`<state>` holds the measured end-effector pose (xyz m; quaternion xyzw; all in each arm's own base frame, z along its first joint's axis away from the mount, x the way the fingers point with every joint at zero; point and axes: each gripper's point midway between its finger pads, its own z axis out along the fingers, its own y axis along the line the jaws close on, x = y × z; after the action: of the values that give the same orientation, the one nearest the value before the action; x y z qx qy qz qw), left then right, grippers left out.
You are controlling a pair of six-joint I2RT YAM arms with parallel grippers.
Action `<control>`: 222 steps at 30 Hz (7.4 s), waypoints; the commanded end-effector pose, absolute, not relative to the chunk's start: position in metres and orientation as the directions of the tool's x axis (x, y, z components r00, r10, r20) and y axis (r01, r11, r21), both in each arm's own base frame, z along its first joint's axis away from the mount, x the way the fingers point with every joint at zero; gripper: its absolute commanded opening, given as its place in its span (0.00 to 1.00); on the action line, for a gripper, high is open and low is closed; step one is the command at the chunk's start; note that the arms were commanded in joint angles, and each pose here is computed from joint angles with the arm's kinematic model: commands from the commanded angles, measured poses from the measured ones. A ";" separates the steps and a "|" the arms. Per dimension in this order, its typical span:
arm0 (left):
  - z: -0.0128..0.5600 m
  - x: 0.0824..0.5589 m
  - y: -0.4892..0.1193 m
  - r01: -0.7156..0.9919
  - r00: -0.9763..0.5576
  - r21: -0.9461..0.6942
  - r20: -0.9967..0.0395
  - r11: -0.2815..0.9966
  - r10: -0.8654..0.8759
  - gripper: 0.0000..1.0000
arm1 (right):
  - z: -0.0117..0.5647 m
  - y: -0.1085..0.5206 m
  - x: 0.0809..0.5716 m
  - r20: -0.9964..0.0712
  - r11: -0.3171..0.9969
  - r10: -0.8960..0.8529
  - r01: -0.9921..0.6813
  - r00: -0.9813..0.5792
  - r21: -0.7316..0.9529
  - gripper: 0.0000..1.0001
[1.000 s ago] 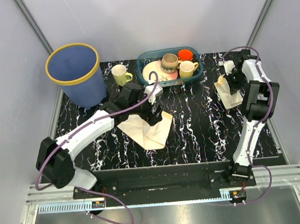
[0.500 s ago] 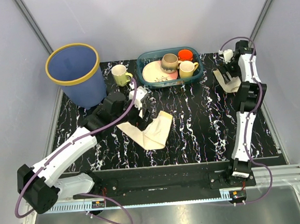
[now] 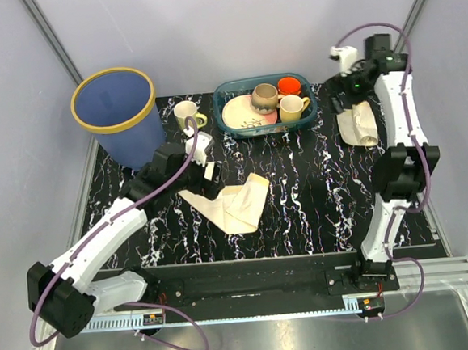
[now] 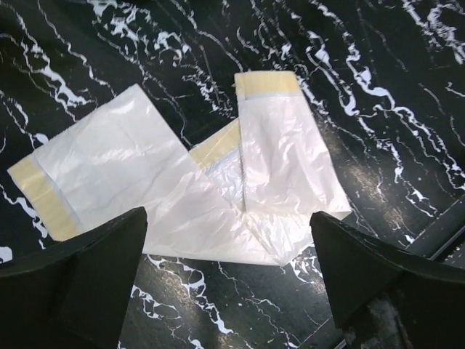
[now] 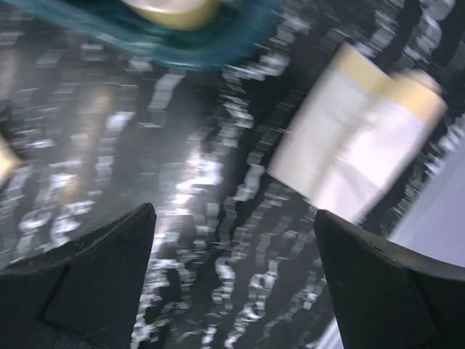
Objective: Put the trash bags into the trash bin
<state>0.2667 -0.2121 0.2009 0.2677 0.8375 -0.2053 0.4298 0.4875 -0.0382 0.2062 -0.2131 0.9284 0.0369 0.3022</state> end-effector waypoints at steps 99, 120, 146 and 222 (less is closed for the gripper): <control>0.324 0.286 -0.159 0.596 -0.488 -0.464 -0.858 0.656 -0.163 0.98 | 0.277 0.351 0.125 -0.831 -0.207 -0.473 -0.954 0.293 -0.219 0.00; 0.221 0.276 -0.234 0.739 -0.597 -0.446 -0.781 0.505 0.183 0.83 | 0.193 0.149 0.234 -0.590 0.698 -0.443 -0.673 -0.675 0.246 0.80; 0.200 0.267 -0.281 0.760 -0.611 -0.476 -0.756 0.443 0.236 0.77 | 0.035 0.022 0.374 -0.279 0.899 -0.119 -0.223 -0.953 0.376 0.76; 0.217 0.271 -0.260 0.702 -0.657 -0.539 -0.742 0.465 0.134 0.81 | 0.022 0.027 0.367 -0.223 0.893 -0.266 -0.327 -0.938 0.309 0.00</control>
<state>0.2686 -0.2559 0.2029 0.2531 0.8121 -0.4326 0.2989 0.3489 0.0438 0.0094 -0.1229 0.9660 0.2232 0.0435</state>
